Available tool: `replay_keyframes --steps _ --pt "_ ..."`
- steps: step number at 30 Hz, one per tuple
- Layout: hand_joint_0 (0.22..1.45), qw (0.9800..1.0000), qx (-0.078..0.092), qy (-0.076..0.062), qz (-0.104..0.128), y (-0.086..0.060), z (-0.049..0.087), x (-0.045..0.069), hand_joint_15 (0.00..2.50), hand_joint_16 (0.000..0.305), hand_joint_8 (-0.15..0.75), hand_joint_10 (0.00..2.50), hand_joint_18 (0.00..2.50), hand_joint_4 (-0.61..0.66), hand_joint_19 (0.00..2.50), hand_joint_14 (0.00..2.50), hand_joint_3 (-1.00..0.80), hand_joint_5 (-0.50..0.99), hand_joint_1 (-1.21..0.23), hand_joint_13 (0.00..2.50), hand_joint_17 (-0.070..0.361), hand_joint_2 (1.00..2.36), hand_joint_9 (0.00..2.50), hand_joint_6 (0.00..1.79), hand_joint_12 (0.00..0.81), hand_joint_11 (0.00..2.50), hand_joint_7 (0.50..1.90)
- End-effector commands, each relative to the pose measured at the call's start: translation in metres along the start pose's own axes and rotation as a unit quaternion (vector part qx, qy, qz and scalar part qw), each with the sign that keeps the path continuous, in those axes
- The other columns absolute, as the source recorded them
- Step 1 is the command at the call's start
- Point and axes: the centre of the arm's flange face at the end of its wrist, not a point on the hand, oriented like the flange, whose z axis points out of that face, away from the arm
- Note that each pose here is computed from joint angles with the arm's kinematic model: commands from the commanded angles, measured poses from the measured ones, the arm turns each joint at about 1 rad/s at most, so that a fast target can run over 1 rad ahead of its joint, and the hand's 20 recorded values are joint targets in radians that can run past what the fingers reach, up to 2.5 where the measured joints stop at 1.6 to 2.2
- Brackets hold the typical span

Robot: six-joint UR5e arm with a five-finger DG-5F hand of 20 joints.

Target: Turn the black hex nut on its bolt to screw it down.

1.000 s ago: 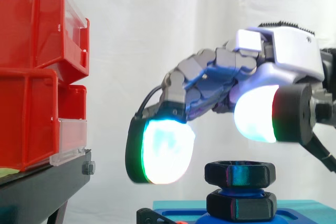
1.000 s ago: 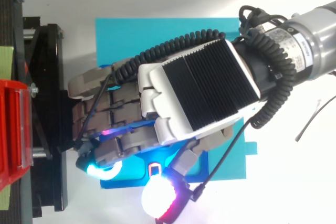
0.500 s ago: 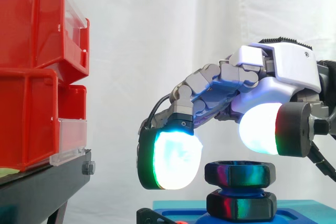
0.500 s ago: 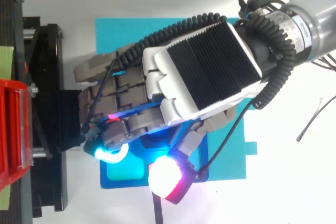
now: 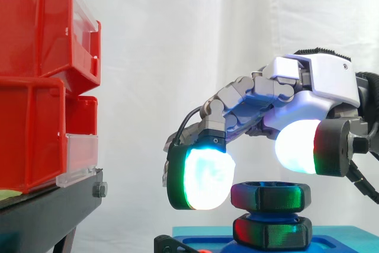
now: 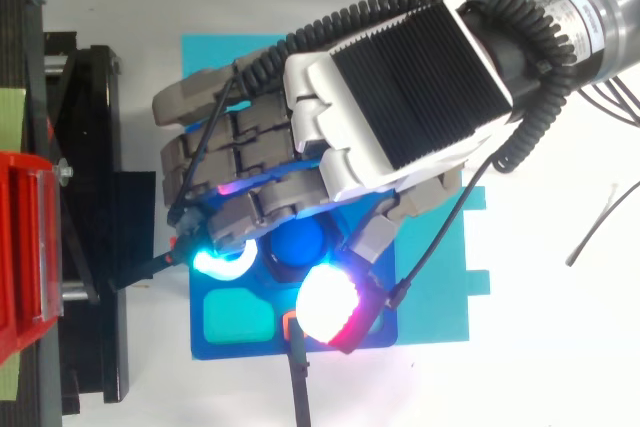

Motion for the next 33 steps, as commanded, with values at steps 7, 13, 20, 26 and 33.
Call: replay_keyframes --steps 7,13,20,26,33 --pt "0.51 1.0000 -0.004 0.003 -0.003 -0.014 -0.015 -0.005 0.19 0.048 0.280 0.01 0.44 0.20 0.27 0.01 -0.50 -0.18 -0.41 0.53 0.109 1.00 0.55 0.79 0.309 0.39 0.71" --pt "0.51 0.9999 -0.010 -0.005 -0.011 -0.025 -0.024 -0.011 0.19 0.049 0.282 0.01 0.44 0.21 0.27 0.01 -0.50 -0.18 -0.41 0.53 0.110 1.00 0.55 0.79 0.307 0.39 0.70" --pt "0.50 0.9997 -0.018 -0.004 -0.017 -0.037 -0.038 -0.016 0.18 0.050 0.284 0.01 0.44 0.21 0.27 0.01 -0.50 -0.17 -0.39 0.52 0.112 1.00 0.55 0.69 0.306 0.39 0.83" --pt "0.49 0.9996 -0.019 -0.005 -0.018 -0.041 -0.041 -0.018 0.18 0.051 0.285 0.01 0.43 0.23 0.27 0.01 -0.50 -0.15 -0.36 0.51 0.115 1.00 0.55 0.56 0.313 0.39 1.03" --pt "0.48 0.9994 -0.028 -0.009 -0.017 -0.021 -0.020 -0.012 0.19 0.051 0.285 0.01 0.43 0.23 0.27 0.01 -0.50 -0.15 -0.35 0.51 0.116 1.00 0.54 0.54 0.321 0.39 1.05"
